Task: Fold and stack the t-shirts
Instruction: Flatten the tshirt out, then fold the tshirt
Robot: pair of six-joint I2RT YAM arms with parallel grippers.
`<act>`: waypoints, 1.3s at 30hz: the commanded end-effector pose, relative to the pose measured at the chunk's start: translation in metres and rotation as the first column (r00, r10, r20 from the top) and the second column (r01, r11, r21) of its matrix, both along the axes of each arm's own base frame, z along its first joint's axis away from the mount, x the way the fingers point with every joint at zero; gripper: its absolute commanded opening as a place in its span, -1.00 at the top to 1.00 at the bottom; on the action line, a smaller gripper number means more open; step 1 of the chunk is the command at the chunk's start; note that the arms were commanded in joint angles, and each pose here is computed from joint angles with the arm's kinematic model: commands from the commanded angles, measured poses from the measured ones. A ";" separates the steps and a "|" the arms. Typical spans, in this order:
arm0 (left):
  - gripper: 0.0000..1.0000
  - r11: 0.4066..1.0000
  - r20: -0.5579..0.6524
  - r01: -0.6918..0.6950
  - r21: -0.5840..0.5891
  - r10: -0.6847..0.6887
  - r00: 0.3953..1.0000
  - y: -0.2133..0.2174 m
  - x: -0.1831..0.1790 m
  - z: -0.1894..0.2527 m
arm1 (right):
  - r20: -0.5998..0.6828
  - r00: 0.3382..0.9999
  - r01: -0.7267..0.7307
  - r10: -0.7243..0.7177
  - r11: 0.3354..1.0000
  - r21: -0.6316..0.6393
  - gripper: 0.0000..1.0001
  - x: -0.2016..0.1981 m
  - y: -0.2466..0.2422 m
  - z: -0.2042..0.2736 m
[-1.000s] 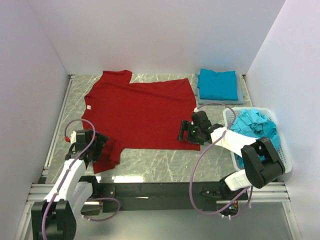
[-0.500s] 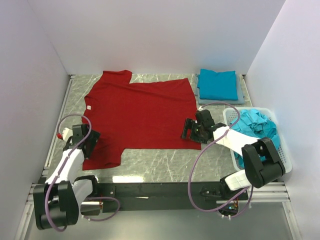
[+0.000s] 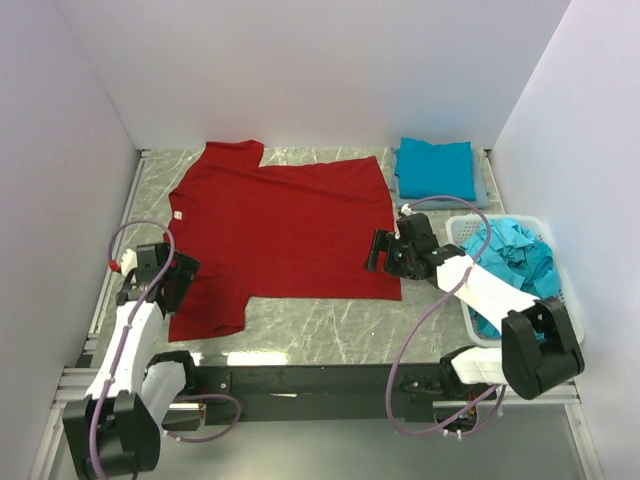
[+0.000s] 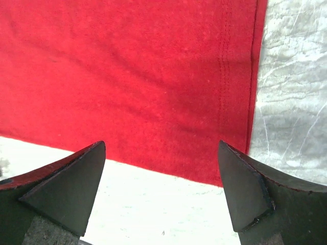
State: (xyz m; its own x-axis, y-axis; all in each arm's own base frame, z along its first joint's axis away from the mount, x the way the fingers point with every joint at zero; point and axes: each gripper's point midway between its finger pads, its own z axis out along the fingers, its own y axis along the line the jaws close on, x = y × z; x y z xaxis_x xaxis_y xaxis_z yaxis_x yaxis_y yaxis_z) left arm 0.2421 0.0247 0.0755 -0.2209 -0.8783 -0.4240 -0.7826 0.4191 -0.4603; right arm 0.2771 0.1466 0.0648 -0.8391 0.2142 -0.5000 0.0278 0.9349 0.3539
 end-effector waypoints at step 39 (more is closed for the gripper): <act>0.78 0.996 -0.252 -0.080 -0.048 0.065 0.966 -0.055 -0.083 -0.070 | 0.018 1.000 -0.015 0.016 1.000 -0.014 -0.93 -0.007 -0.007 0.008</act>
State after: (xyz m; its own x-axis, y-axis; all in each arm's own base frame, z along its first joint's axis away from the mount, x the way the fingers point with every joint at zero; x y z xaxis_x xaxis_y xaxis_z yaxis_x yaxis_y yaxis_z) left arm 0.1675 -0.0395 0.0144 -0.2648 -0.9229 -0.2797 -0.8890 0.3459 -0.3000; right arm 0.2682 0.1468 0.0673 -0.8491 0.1904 -0.4927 0.0010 0.9334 0.3589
